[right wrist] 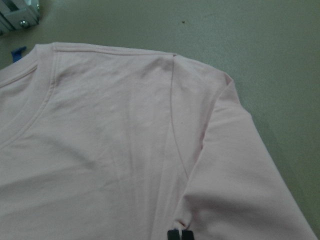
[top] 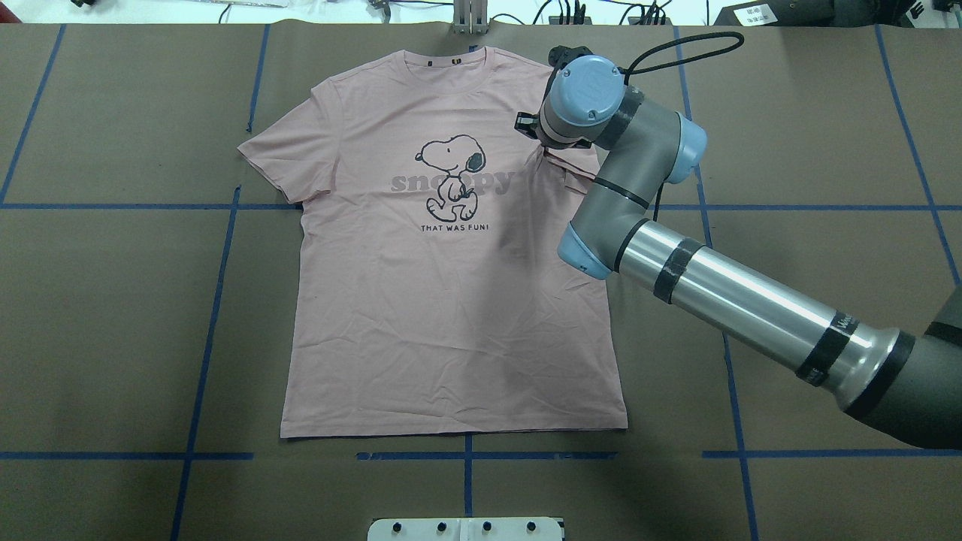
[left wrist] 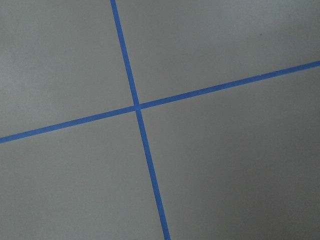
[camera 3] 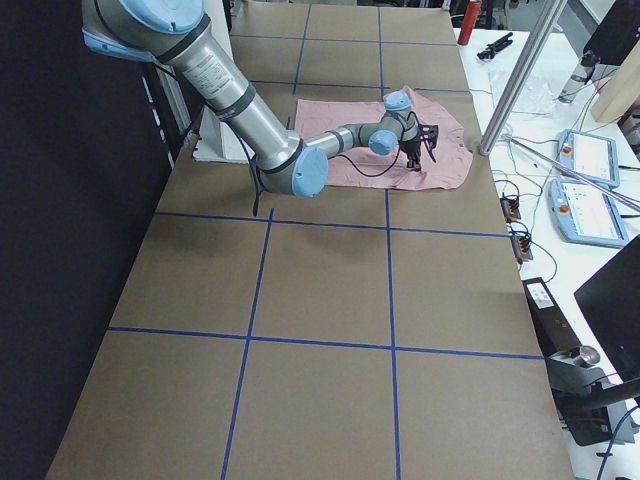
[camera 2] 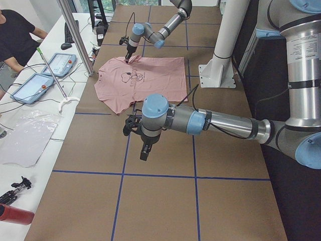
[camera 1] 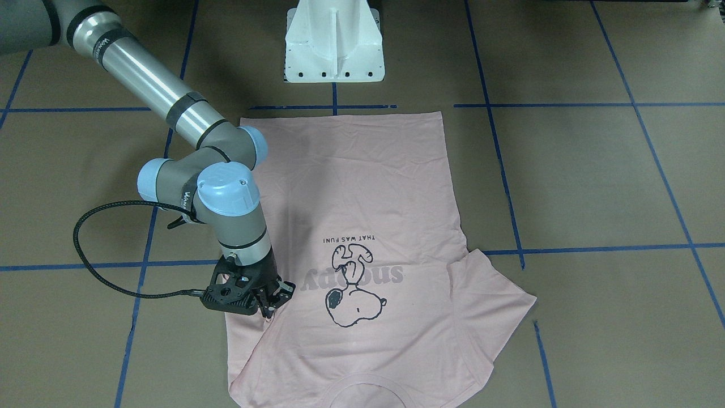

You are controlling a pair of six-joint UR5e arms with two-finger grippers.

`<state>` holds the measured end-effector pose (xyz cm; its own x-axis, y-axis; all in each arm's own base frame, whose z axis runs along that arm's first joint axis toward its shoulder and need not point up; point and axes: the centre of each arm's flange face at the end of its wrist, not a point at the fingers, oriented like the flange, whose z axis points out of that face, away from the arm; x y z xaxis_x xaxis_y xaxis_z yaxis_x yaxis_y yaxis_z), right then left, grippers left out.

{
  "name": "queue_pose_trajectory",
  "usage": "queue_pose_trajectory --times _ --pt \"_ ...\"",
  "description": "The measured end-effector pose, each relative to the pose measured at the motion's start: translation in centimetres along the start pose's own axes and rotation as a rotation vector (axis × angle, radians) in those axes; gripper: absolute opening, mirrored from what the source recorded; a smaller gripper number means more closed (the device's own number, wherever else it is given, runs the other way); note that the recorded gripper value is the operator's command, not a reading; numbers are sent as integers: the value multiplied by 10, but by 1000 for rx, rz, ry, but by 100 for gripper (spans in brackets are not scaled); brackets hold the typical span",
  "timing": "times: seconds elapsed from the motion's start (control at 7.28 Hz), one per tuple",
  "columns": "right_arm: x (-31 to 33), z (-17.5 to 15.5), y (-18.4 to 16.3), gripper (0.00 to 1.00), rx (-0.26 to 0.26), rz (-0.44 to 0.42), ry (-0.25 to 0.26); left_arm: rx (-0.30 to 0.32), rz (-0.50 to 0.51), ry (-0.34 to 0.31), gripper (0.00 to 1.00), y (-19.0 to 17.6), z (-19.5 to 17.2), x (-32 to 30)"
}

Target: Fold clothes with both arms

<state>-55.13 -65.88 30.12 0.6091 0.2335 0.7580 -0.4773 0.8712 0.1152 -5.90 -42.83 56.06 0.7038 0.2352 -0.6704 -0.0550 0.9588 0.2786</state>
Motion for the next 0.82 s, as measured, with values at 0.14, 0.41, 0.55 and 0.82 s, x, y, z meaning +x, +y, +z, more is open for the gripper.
queue_pose_trajectory --times 0.14,0.41,0.55,0.82 --pt "-7 2 -7 0 14 4 10 0 0 0 100 0 0 0" --pt "-10 3 -18 99 29 12 21 0 -1 1 100 0 0 0" --pt "-10 4 -20 100 31 13 25 0 0 1 100 0 0 0" --pt "-13 1 -21 100 34 11 21 14 13 9 100 -3 -4 4"
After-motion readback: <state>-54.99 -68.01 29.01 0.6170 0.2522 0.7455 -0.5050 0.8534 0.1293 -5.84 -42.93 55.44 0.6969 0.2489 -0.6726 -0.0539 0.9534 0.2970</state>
